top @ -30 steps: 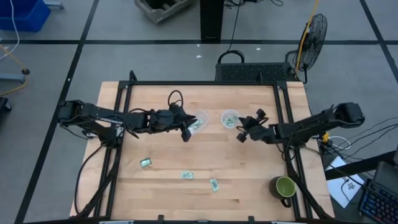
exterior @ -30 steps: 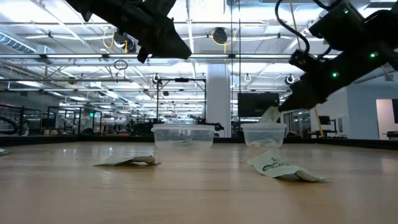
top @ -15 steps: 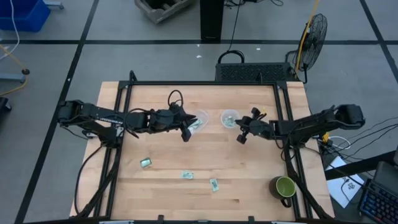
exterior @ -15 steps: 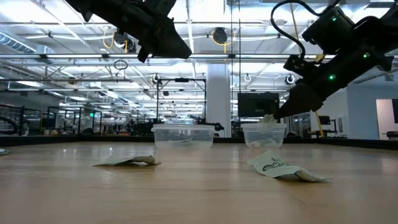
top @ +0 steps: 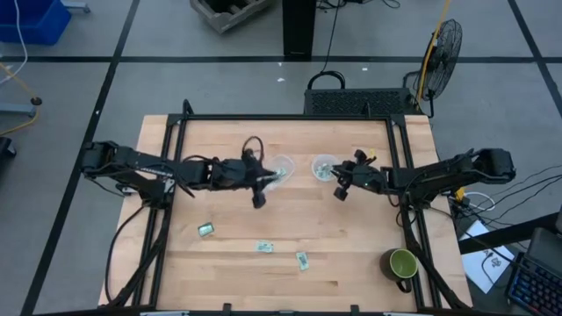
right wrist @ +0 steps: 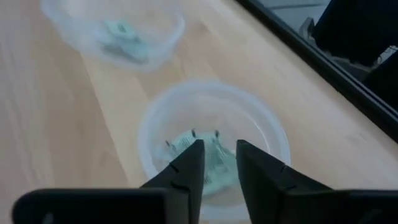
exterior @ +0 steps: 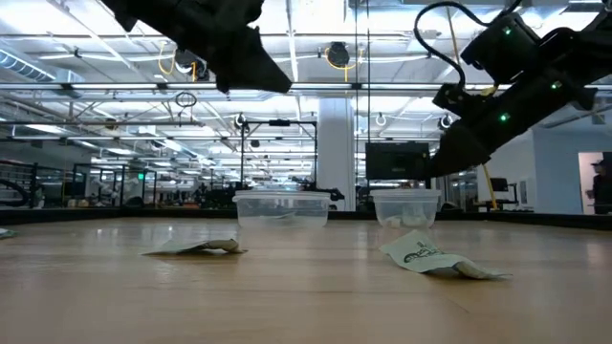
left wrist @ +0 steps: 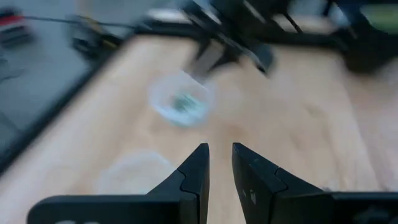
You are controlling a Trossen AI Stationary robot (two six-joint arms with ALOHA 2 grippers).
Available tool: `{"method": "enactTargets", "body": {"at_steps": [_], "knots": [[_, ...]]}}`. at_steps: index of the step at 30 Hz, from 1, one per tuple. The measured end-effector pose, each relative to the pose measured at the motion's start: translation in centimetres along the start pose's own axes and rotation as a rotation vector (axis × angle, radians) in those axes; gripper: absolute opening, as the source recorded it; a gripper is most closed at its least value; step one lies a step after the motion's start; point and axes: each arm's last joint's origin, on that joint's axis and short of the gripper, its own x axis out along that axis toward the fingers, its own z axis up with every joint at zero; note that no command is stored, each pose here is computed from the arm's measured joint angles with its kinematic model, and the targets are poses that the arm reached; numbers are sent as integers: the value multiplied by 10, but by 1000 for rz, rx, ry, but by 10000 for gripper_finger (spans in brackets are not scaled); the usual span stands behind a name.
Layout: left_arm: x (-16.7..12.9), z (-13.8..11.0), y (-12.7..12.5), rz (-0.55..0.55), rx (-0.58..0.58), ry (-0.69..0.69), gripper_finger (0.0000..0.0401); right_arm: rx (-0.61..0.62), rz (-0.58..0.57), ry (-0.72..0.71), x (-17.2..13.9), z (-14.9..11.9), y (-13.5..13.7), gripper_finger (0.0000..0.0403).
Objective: Pick and place Stevia / Truvia into bins
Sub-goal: Put the truvia packet into the left transparent container
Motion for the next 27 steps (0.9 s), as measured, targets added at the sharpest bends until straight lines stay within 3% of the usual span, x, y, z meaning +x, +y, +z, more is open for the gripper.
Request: {"method": "enactTargets", "body": {"at_steps": [3,7,10,15,20,27], "knots": [[-3,-9,-12,-132,44,89,74,31,30,-63,-2,6,5,106],[-11,-28,-29,-271,31,287,74,-16,74,-203,-9,20,12,115],[-20,-43,-38,-297,-61,461,74,0,136,-340,-19,33,17,115],[-39,-67,-51,-242,-284,772,74,47,370,-490,-34,46,28,108],[-59,-83,-57,-151,-437,1033,74,2,440,-518,-38,47,34,103],[-81,-97,-61,44,-431,1201,80,5,442,-497,-37,45,34,102]]}}
